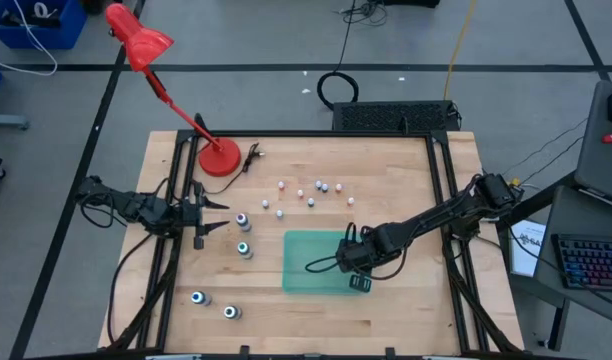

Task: Pick & Place food coloring
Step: Put the small red food coloring bottle into the green bin, then put the small orange food coloring bottle into the green bin

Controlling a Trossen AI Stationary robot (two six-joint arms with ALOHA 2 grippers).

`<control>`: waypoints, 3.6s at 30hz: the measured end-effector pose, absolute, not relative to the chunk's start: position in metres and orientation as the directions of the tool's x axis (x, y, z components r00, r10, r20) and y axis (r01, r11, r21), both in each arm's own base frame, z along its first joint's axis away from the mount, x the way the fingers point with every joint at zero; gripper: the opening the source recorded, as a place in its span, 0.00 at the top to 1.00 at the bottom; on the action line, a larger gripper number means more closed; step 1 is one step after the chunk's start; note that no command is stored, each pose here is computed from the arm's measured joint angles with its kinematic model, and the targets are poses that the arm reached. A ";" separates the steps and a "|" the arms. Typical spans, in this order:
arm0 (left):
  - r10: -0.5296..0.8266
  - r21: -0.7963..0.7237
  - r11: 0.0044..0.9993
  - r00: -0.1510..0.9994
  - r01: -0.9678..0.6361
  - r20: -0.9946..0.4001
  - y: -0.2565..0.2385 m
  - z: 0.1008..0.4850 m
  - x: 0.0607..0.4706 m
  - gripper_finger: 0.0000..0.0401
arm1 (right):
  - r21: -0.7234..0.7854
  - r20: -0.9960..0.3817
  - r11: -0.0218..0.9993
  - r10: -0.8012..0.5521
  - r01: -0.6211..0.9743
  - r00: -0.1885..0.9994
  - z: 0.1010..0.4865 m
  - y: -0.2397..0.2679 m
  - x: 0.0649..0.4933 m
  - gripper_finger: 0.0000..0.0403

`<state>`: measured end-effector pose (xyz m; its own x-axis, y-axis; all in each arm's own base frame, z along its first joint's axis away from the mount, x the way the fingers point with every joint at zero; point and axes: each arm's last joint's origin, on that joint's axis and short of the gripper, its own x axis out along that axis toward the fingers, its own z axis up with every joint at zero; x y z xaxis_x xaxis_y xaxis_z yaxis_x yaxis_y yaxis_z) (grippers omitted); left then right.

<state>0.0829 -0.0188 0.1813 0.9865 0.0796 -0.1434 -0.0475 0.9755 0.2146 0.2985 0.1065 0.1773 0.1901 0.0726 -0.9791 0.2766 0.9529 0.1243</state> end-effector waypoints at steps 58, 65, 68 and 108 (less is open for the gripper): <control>0.079 0.215 0.976 0.986 -0.047 -0.144 -0.019 0.181 0.083 0.54 | 0.221 -0.974 0.950 0.202 0.220 0.106 0.175 0.110 0.324 0.76; 0.079 0.215 0.976 0.986 -0.047 -0.143 -0.019 0.181 0.083 0.54 | 0.200 -0.980 0.941 0.189 0.274 0.067 0.192 0.108 0.321 0.78; 0.079 0.214 0.976 0.986 -0.047 -0.144 -0.019 0.181 0.083 0.54 | 0.201 -0.979 0.932 0.188 0.300 0.072 0.206 0.104 0.316 0.78; 0.079 0.214 0.976 0.987 -0.047 -0.143 -0.019 0.181 0.083 0.54 | -0.090 -0.963 0.981 -0.130 0.173 0.235 0.203 -0.071 0.309 0.50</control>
<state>0.0829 -0.0188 0.1814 0.9865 0.0792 -0.1431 -0.0473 0.9756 0.2142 0.3091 -0.0706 0.2028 0.2348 -0.1298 -0.9633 0.1726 0.9809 -0.0901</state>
